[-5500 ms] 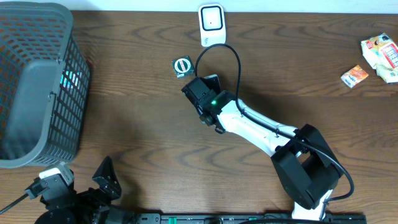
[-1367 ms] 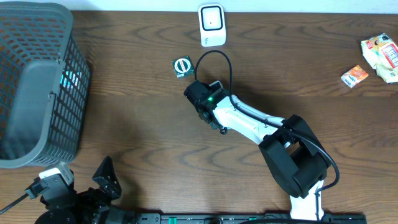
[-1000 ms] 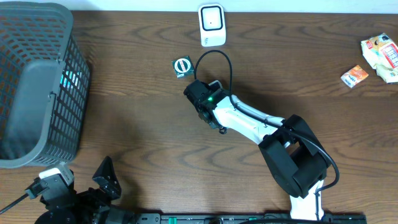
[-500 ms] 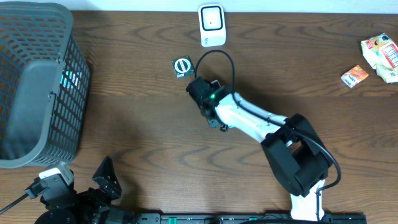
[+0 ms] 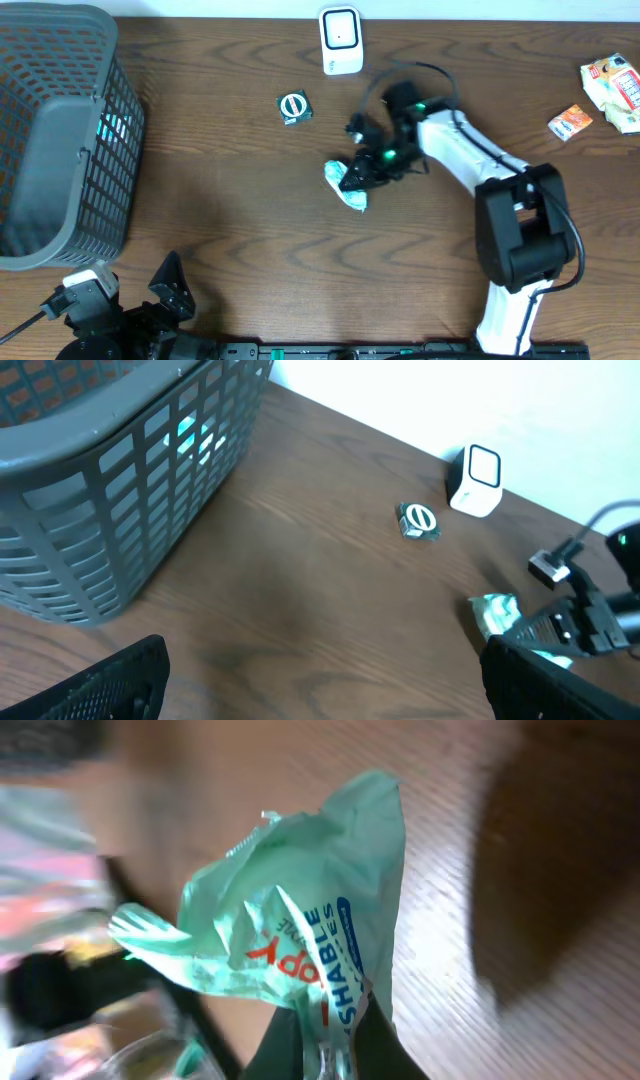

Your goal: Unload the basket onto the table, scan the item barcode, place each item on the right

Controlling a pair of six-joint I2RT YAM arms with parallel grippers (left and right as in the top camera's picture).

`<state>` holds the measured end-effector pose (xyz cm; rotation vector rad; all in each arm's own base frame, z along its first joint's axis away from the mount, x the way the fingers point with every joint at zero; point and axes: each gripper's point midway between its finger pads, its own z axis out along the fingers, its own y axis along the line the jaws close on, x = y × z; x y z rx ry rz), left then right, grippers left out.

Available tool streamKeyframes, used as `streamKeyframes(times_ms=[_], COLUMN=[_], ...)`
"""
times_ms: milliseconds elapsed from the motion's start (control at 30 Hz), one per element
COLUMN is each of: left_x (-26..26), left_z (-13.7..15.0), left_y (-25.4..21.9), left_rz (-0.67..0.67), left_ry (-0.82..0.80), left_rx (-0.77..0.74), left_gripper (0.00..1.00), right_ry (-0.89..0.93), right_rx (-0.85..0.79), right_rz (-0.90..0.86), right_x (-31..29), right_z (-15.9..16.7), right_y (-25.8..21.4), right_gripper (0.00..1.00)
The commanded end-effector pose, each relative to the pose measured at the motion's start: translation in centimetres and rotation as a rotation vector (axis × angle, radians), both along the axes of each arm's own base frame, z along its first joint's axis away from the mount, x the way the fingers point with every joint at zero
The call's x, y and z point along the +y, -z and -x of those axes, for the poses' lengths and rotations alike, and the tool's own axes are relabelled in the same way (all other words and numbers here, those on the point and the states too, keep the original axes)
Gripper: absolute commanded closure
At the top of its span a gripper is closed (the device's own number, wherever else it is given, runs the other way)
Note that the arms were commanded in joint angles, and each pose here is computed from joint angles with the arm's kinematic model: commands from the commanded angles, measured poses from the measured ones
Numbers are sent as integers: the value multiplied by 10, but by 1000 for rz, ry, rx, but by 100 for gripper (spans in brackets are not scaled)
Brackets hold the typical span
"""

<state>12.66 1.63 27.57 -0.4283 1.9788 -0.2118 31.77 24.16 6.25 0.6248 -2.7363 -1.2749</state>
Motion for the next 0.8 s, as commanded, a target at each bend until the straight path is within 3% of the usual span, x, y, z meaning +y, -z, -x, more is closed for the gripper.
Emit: streamKeyframes(times_ms=[0,67,133,267,400,500,767], left_x=[3,3,3,3,3,3,3], left_z=[0,0,0,0,0,0,0], left_y=[1,1,1,1,1,1,1], left_rz=[1,1,1,1,1,1,1], left_ry=[-23,-23,-23,-23,-23,-23,-23], left_rx=[-1,-1,-1,-1,-1,-1,-1], left_gripper=[2,2,2,2,2,2,2], right_ry=[26,80,134,287,393,418,224], right_rx=[68,92,94,119,107,122,21], right_rz=[-257,-258,-224,-20,140,149,248], right_x=[-2,-15,-31,-74,-116,-128,-108], right_z=[11,8,3,-17,-34,-42,-35], right_y=[-15,-3,9,38,50,36,-11], right_gripper=[99,95,76,68,68,68,62])
